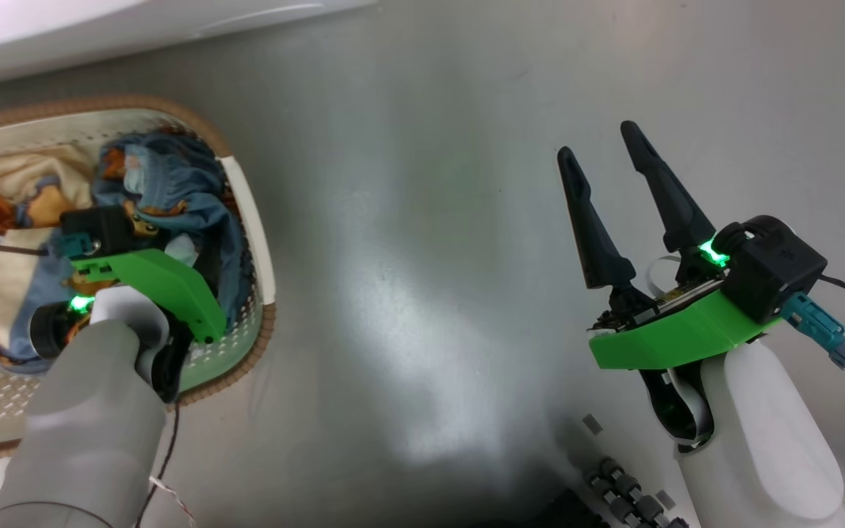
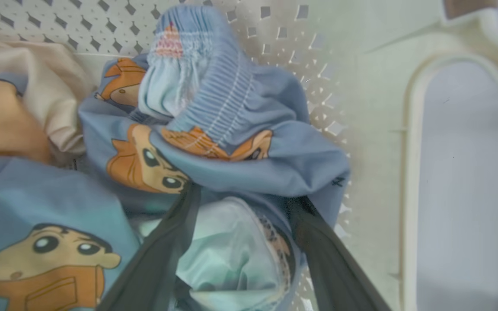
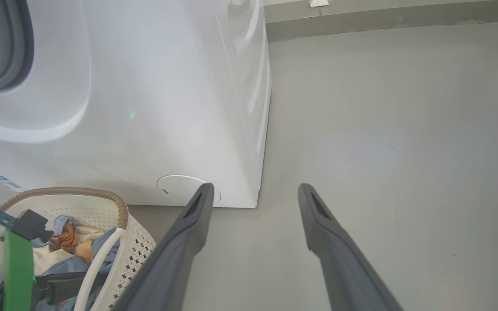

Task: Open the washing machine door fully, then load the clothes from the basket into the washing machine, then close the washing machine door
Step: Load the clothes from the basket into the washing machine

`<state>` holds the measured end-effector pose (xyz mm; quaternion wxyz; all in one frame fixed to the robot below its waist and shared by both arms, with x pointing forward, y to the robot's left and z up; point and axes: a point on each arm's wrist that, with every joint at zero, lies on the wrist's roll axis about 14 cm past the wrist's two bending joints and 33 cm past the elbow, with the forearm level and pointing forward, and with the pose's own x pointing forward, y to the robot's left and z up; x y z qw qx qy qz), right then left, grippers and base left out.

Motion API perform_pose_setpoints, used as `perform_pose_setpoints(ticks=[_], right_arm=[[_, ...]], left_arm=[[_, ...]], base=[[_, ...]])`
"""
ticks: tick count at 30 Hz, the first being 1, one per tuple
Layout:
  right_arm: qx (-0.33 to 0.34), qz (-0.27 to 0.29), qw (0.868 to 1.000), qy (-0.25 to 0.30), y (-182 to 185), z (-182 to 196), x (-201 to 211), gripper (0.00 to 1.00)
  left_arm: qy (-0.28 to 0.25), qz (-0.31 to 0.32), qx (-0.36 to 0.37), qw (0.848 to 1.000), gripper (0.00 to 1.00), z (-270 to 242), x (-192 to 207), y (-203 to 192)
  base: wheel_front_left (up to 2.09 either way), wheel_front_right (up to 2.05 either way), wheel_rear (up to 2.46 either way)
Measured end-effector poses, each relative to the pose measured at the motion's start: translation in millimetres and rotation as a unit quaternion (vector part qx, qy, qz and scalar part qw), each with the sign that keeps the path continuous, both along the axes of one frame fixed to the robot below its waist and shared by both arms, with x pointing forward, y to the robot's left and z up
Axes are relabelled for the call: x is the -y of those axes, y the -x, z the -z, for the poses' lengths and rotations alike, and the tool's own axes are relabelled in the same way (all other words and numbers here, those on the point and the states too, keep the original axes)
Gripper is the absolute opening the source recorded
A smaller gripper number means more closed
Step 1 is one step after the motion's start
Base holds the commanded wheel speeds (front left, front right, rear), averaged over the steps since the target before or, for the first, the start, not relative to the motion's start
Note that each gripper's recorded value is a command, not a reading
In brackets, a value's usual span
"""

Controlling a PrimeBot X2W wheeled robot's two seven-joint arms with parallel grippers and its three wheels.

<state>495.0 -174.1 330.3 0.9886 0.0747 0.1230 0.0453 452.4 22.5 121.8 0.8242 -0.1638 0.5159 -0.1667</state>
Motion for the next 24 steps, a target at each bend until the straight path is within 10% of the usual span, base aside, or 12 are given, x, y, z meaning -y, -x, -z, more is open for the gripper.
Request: perform_pose_setpoints(ticks=[2,5,6,24], right_arm=[[-0.005,0.002,1.000,0.000,2,3,1,1.00],[-0.009,0.005,1.000,0.002,3,6,5,1.00],[-0.010,0.006,1.000,0.002,4,6,6,1.00],[0.022,0.014,1.000,0.005,-5,-18,10,1.00]], left_arm=[[0.002,0.002,-0.007,1.000,1.00,4,3,2],[-0.004,0.007,-0.022,1.000,0.36,11,1,8],[-0.007,0.008,-0.025,1.000,0.00,13,0,9],[-0.028,-0.031,0.035,0.999,0.00,-10,-25,-11]], base=[[0.00,0.00,0.00],[0.00,0.00,0.00],[0.00,0.00,0.00],[0.00,0.00,0.00]])
